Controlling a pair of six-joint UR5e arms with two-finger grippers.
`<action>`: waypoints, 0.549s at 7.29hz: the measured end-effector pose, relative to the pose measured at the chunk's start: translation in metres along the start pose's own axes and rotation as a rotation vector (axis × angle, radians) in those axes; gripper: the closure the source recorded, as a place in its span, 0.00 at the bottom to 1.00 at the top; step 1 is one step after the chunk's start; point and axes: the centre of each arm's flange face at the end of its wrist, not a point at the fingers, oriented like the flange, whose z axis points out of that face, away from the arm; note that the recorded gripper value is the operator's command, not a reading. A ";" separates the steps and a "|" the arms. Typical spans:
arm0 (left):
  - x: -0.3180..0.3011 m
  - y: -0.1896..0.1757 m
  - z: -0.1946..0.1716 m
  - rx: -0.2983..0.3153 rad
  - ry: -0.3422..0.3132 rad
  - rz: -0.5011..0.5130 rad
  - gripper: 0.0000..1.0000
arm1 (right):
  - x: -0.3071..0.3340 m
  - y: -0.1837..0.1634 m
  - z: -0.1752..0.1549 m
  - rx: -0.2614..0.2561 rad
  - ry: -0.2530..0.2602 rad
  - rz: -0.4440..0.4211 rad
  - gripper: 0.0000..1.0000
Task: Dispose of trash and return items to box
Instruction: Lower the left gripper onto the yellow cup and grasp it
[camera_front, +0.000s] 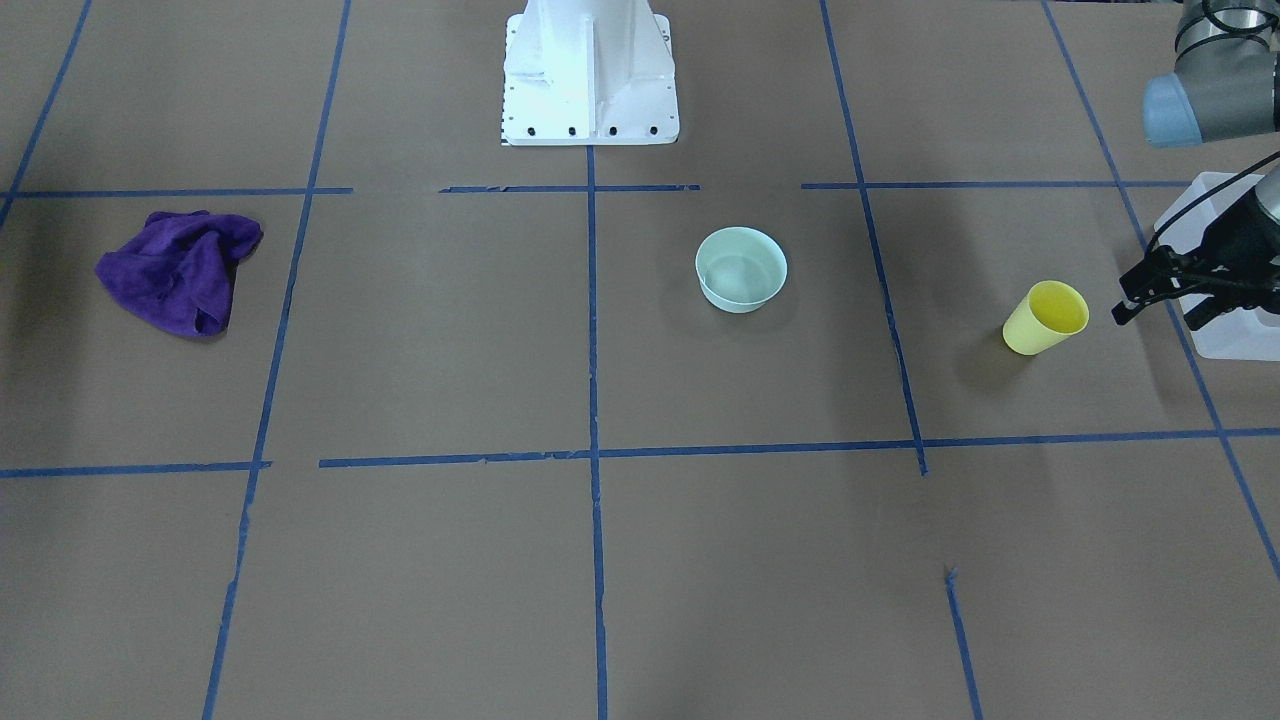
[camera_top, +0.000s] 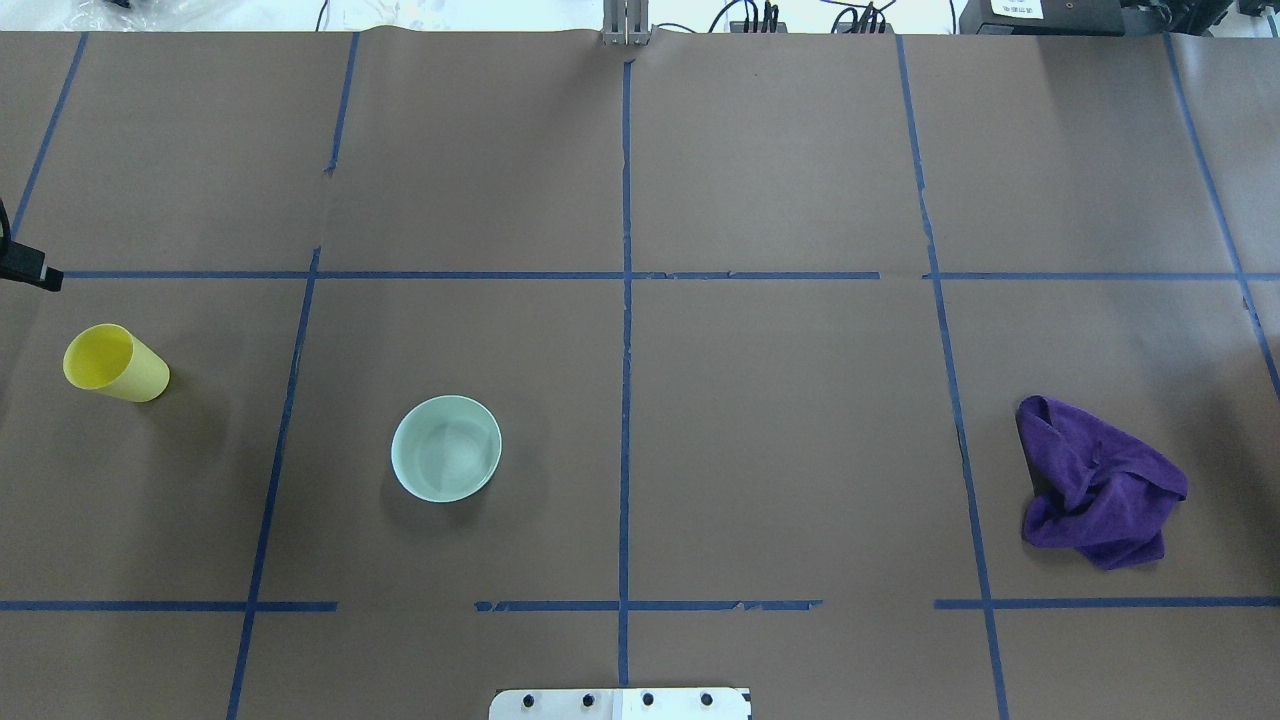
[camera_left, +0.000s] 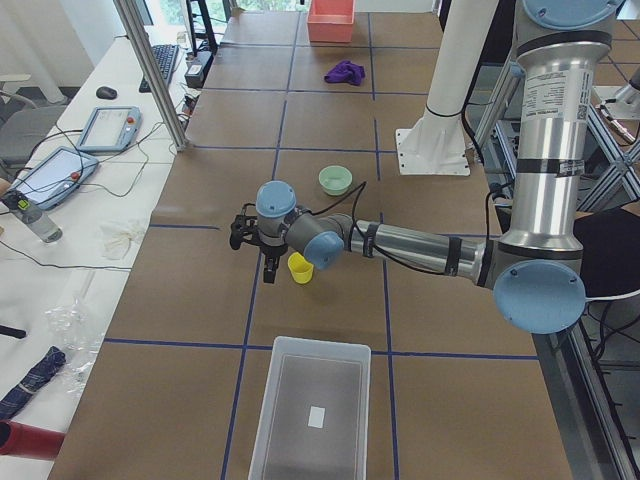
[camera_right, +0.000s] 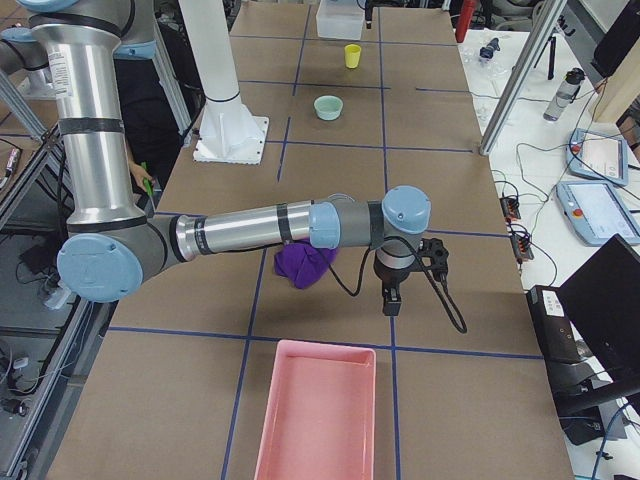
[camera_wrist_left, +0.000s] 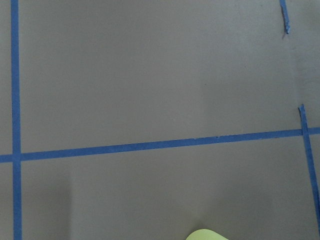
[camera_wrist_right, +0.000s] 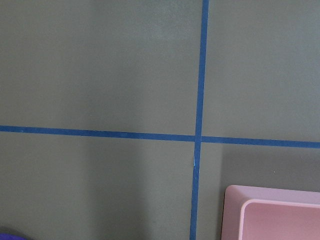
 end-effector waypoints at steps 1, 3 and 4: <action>0.001 0.014 0.012 -0.005 -0.007 -0.001 0.00 | 0.000 0.000 0.000 0.000 -0.002 0.003 0.00; 0.005 0.040 0.031 -0.010 -0.001 -0.006 0.00 | -0.003 -0.002 -0.002 0.004 -0.005 0.008 0.00; 0.008 0.048 0.039 -0.020 0.002 -0.002 0.02 | -0.005 -0.003 -0.004 0.007 -0.007 0.024 0.00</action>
